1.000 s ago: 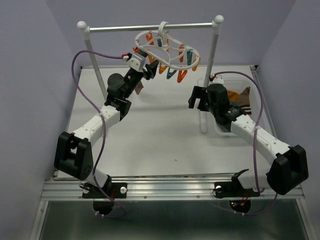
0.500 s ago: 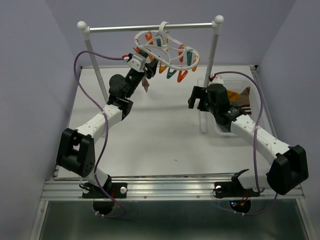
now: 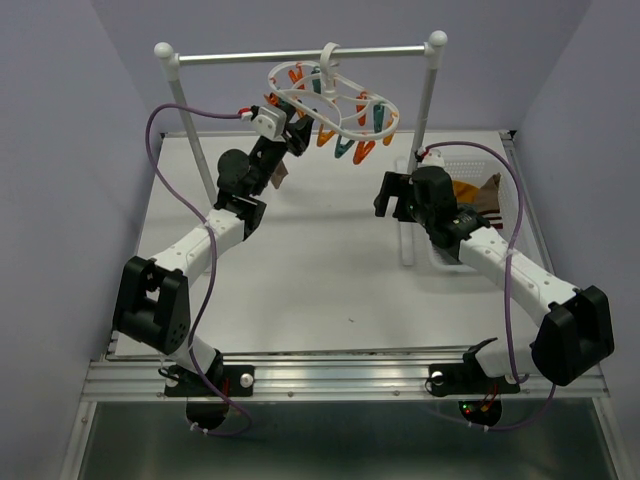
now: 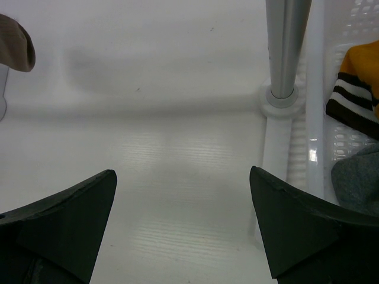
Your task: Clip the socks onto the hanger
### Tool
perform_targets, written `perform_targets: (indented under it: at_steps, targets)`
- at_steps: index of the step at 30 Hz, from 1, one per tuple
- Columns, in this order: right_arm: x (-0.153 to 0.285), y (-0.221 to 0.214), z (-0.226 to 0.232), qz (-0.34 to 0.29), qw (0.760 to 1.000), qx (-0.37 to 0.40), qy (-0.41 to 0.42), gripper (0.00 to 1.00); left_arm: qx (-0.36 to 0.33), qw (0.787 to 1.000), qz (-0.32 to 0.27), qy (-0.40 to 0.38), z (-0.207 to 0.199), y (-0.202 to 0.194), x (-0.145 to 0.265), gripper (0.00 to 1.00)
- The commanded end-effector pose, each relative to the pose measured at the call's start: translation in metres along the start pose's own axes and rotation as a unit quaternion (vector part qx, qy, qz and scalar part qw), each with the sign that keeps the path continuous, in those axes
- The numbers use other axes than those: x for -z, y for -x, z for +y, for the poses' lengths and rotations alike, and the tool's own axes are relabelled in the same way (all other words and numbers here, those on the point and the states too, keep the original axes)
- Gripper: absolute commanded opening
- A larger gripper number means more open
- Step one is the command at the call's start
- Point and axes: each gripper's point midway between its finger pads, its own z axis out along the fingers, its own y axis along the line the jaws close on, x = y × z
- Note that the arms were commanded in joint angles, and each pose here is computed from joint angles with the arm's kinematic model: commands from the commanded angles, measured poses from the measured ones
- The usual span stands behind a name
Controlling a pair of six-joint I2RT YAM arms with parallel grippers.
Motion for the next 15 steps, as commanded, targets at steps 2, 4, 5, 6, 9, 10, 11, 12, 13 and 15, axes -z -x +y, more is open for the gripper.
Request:
perform_targets:
  at_steps: [2, 4, 5, 6, 9, 10, 11, 12, 13, 15]
  targets:
    - [0.001, 0.027, 0.011, -0.032, 0.999, -0.004, 0.018, 1.0, 0.014, 0.998, -0.06, 0.012, 0.003, 0.046, -0.012, 0.44]
    - [0.001, 0.027, 0.011, -0.032, 0.999, -0.002, 0.018, 1.0, 0.02, 0.998, -0.057, 0.014, 0.004, 0.044, -0.013, 0.33]
    - [0.0, 0.026, 0.011, -0.03, 0.999, -0.002, 0.018, 1.0, 0.02, 0.998, -0.06, 0.013, 0.003, 0.046, -0.014, 0.26]
    - [-0.001, 0.026, 0.012, -0.029, 0.999, -0.001, 0.019, 1.0, 0.037, 0.997, -0.061, 0.011, 0.002, 0.048, -0.014, 0.21]
    - [-0.003, 0.023, 0.013, -0.024, 0.999, 0.0, 0.024, 1.0, 0.055, 0.997, -0.061, 0.005, -0.001, 0.048, -0.014, 0.05]
    - [-0.004, 0.022, 0.013, -0.023, 0.999, 0.0, 0.024, 1.0, 0.07, 0.996, -0.059, 0.005, -0.002, 0.047, -0.014, 0.0]
    - [-0.004, 0.021, 0.013, -0.022, 0.999, 0.0, 0.024, 1.0, 0.078, 0.995, -0.059, 0.003, -0.003, 0.049, -0.014, 0.0]
    - [-0.004, 0.02, 0.013, -0.021, 0.999, 0.0, 0.025, 1.0, 0.084, 0.995, -0.054, 0.003, -0.004, 0.049, -0.014, 0.0]
    - [-0.004, 0.019, 0.013, -0.019, 1.0, 0.001, 0.025, 1.0, 0.091, 0.994, -0.053, -0.002, -0.007, 0.051, -0.013, 0.0]
    - [-0.004, 0.019, 0.013, -0.02, 0.999, 0.001, 0.026, 1.0, 0.101, 0.994, -0.046, -0.01, -0.01, 0.052, -0.011, 0.0]
